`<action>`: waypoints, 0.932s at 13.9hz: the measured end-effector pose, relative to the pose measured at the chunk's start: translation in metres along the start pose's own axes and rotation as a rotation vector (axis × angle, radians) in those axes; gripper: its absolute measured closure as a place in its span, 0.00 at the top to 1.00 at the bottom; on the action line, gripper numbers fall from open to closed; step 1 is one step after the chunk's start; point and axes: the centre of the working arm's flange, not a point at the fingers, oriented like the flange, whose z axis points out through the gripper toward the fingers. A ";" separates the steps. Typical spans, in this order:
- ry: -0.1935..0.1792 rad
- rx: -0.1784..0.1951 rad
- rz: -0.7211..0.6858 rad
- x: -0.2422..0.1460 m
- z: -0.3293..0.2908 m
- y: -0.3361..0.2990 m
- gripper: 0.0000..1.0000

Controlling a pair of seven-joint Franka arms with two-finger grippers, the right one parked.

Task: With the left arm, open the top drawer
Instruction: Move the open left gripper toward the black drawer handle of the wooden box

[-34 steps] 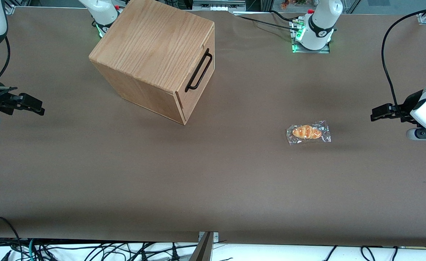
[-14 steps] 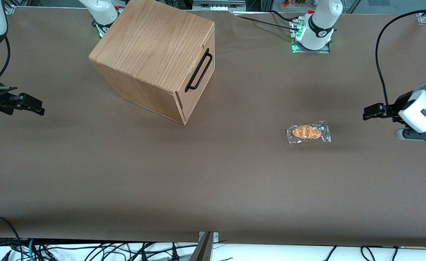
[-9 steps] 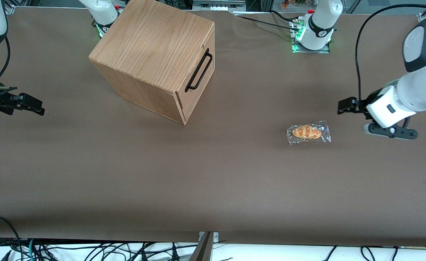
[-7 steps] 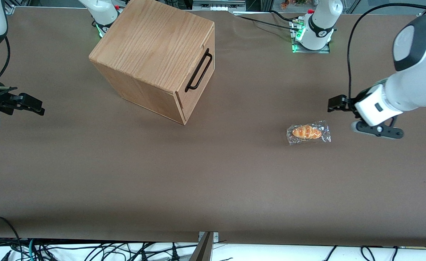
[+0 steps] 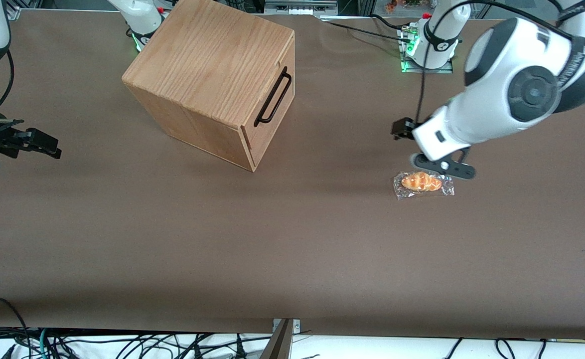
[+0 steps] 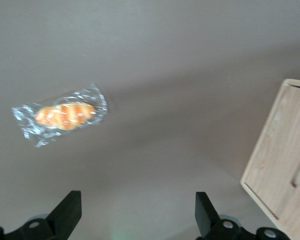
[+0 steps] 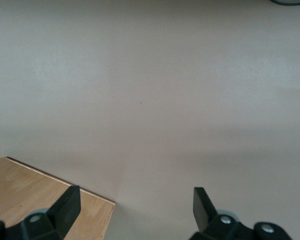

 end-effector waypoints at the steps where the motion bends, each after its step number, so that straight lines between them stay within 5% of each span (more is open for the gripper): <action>1: -0.004 -0.001 0.002 -0.003 0.002 0.014 1.00; 5: -0.022 -0.024 -0.007 -0.008 0.015 0.057 1.00; 13: 0.040 -0.087 -0.033 -0.017 0.041 0.154 1.00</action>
